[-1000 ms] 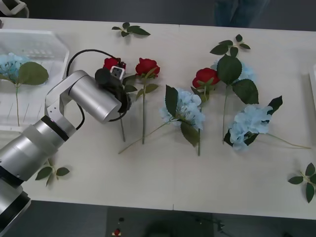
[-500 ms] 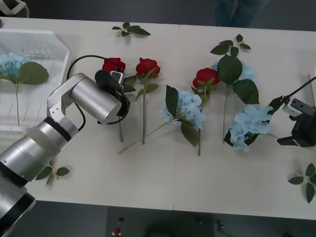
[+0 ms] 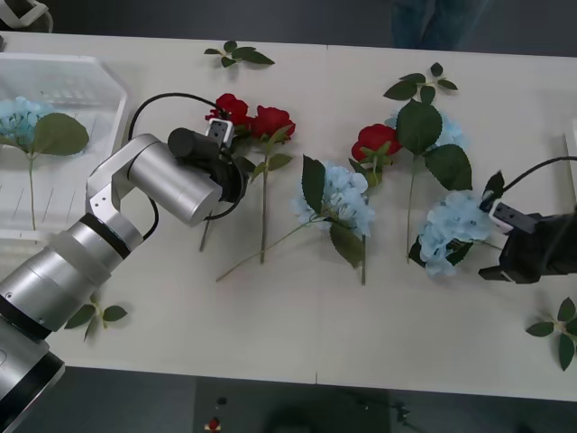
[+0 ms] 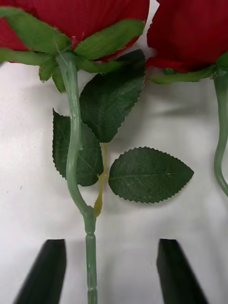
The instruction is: Put the red flowers into the right box and the blue flowers into the left box
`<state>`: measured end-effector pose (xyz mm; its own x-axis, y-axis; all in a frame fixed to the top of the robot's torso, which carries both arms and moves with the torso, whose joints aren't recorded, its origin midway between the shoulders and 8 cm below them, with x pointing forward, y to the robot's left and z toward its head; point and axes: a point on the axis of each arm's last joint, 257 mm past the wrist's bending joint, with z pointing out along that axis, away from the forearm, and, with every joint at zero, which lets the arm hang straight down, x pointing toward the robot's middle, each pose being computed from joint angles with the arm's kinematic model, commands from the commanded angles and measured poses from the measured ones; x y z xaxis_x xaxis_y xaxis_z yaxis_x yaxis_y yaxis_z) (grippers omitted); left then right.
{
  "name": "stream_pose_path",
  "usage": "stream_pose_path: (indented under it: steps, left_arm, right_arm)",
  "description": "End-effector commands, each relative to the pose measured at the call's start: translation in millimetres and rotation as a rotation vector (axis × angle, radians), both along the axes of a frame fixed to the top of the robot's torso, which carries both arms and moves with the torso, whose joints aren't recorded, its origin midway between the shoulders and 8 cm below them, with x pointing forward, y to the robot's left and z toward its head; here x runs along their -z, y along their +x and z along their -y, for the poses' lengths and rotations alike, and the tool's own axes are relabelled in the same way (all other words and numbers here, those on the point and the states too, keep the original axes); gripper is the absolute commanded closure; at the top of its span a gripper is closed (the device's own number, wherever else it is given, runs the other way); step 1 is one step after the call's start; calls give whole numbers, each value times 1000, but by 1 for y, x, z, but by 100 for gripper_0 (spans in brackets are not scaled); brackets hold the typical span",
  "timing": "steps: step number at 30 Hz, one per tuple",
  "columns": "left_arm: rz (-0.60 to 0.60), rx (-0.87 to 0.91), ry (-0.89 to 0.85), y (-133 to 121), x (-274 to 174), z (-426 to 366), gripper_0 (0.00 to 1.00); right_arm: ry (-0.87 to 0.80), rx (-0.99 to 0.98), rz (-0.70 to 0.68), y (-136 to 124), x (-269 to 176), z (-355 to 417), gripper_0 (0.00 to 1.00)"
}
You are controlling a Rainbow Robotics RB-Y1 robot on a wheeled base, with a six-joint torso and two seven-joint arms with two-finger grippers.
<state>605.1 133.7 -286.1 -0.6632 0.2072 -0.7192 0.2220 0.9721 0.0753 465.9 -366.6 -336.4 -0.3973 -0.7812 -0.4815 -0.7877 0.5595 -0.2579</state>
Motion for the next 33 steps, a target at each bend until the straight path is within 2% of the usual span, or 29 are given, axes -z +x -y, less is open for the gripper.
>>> stream_pose_path:
  steps: [1,6,7,8,10,11,14,17,22,28,33]
  left_arm:
    - [56,-21,-21,16,-30,-3,29]
    - [62,-22,-13,17,-32,-5,28]
    - [68,-24,-6,18,-33,-6,29]
    - [71,-24,-3,19,-33,-7,28]
    - [83,-25,7,21,-35,-8,29]
    - [85,-24,10,21,-36,-8,35]
    - [89,-25,12,22,-36,-8,48]
    - [87,-29,21,21,-34,-12,80]
    - [77,-33,43,18,-24,-19,99]
    - [57,-45,63,11,-9,-35,100]
    - [72,-33,80,0,6,-60,100]
  right_arm:
    - [-11,-52,75,24,-17,-17,0]
    - [-4,-54,88,32,-13,-27,1]
    - [-3,-52,93,34,-14,-28,18]
    - [-2,-53,95,35,-13,-29,29]
    - [0,-51,99,35,-13,-30,86]
    - [1,-50,100,36,-13,-30,100]
    - [2,-50,101,36,-13,-31,100]
    - [1,-49,101,36,-14,-30,100]
    - [9,-41,102,37,-18,-27,100]
    - [55,5,91,35,-33,-13,100]
    - [229,104,62,32,-72,-1,100]
